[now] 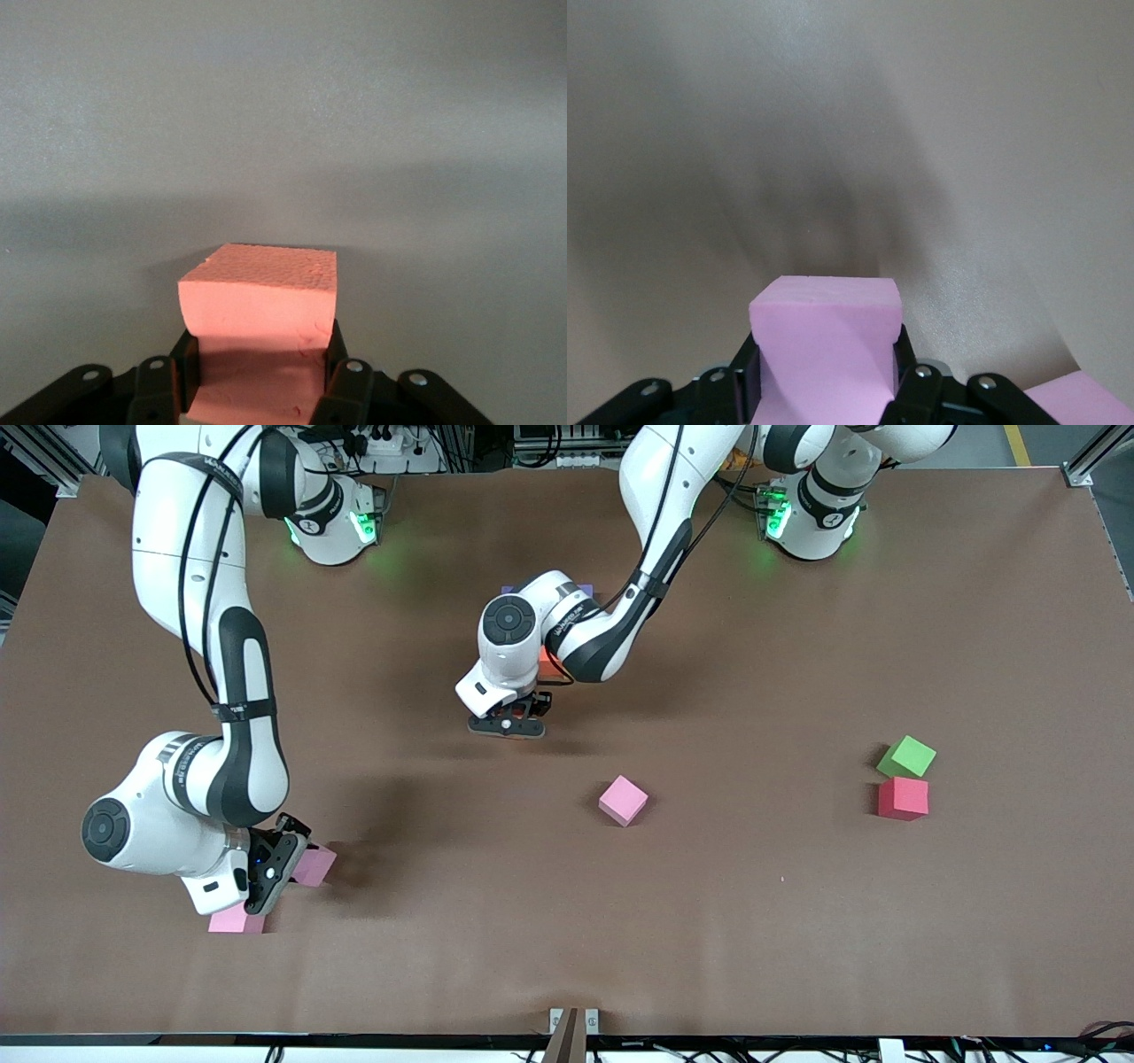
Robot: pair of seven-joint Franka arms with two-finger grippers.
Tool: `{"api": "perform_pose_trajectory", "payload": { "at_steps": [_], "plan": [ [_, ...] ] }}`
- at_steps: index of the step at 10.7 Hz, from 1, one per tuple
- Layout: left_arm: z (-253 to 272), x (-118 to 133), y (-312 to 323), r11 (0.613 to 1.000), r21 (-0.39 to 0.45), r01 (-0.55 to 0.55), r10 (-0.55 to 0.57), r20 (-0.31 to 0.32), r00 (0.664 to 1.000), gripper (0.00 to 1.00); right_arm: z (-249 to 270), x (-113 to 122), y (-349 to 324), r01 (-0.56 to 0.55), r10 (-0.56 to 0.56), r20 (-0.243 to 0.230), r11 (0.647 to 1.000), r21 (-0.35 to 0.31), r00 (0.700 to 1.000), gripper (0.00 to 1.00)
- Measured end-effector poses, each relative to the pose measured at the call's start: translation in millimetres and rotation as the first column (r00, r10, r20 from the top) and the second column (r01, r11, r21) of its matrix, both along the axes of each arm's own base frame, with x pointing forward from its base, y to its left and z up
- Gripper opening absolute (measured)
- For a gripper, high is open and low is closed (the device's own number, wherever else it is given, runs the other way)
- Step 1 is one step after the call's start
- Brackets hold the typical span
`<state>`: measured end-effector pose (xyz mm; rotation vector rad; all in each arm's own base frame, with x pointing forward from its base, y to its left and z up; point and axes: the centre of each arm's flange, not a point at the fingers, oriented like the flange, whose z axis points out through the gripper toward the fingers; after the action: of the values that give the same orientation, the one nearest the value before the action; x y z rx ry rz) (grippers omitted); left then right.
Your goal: Form number 2 with 11 blocks
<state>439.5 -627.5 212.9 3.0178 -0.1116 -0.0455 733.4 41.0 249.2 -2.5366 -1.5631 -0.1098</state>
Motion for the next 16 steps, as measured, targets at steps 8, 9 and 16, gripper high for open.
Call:
{"api": "perform_pose_trajectory", "payload": {
  "at_steps": [8,9,16],
  "plan": [
    [-4.0,-1.2,-0.2,1.000,-0.010,-0.015,0.015,-0.020,1.000,0.56,-3.6,-3.5,-5.4,0.008,-0.008,-0.034,1.000,0.008,0.999,0.59],
    [-5.5,-2.6,-0.5,1.000,-0.008,-0.019,0.019,-0.025,1.000,0.64,-3.6,-3.6,-5.5,0.008,-0.008,-0.035,1.000,0.008,0.999,0.59],
    [18.1,2.7,0.9,0.998,0.003,-0.059,0.059,-0.033,0.998,1.00,-4.1,-4.1,-4.6,0.007,-0.006,-0.039,1.000,0.010,0.999,0.59]
  ]
}}
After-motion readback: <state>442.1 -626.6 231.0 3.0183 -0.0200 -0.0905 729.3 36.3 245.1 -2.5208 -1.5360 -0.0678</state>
